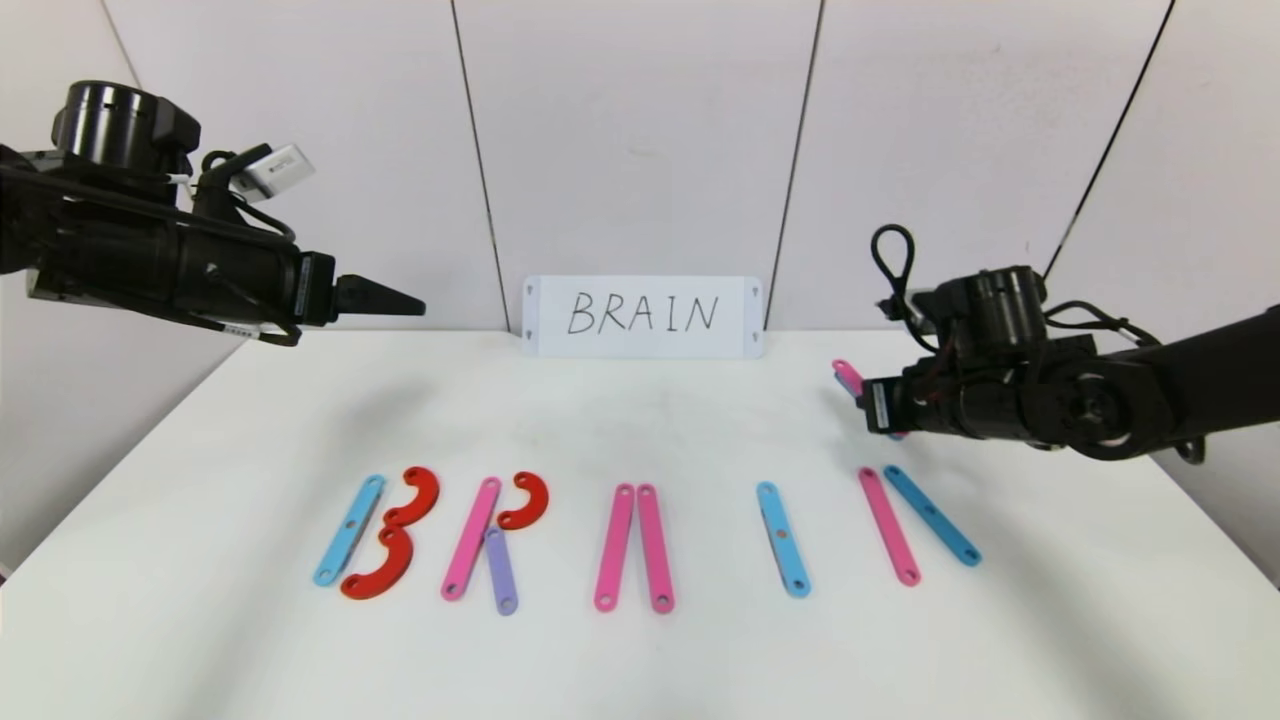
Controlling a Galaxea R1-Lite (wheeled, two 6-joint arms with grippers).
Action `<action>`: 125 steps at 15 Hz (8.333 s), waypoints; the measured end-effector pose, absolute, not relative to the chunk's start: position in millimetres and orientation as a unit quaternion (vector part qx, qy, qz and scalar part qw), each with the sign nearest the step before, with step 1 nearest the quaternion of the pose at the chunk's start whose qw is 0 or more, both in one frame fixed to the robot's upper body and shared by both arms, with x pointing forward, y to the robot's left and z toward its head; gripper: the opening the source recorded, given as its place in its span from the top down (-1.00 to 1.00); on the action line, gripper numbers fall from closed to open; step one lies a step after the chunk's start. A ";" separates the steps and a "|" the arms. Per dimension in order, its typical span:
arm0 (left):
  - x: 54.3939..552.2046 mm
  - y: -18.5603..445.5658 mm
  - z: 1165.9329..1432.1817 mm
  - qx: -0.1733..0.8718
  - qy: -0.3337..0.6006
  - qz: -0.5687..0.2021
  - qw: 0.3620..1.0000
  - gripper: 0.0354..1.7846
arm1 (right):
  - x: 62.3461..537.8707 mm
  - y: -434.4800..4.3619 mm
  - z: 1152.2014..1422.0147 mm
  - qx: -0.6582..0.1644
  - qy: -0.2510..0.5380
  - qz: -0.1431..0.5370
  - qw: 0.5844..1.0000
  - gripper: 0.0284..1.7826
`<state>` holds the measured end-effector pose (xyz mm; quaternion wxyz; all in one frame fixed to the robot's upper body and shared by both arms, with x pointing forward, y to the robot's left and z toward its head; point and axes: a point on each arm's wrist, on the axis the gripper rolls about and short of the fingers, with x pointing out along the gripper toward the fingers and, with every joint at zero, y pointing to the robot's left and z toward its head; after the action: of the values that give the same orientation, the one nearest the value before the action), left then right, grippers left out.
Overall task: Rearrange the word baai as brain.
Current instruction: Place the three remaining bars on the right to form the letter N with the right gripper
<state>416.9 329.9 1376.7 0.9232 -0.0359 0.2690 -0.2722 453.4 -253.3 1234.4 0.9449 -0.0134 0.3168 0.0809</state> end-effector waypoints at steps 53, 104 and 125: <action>413.8 327.6 1378.0 -0.035 0.268 -0.276 0.923 -0.95 | 390.9 -265.6 1198.7 0.008 0.374 0.006 0.927 -0.95; 413.3 327.6 1378.5 -0.035 0.267 -0.276 0.923 -0.95 | 376.6 -253.5 1198.7 -0.005 0.386 0.010 0.922 -0.95; 412.1 327.6 1379.7 -0.034 0.266 -0.276 0.923 -0.95 | 377.8 -251.6 1197.0 0.011 0.387 0.013 0.922 -0.95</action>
<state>412.1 327.6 1379.7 0.9232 -0.0343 0.2656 -0.2759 377.8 -251.6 1197.0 0.9219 0.0113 0.3870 0.0127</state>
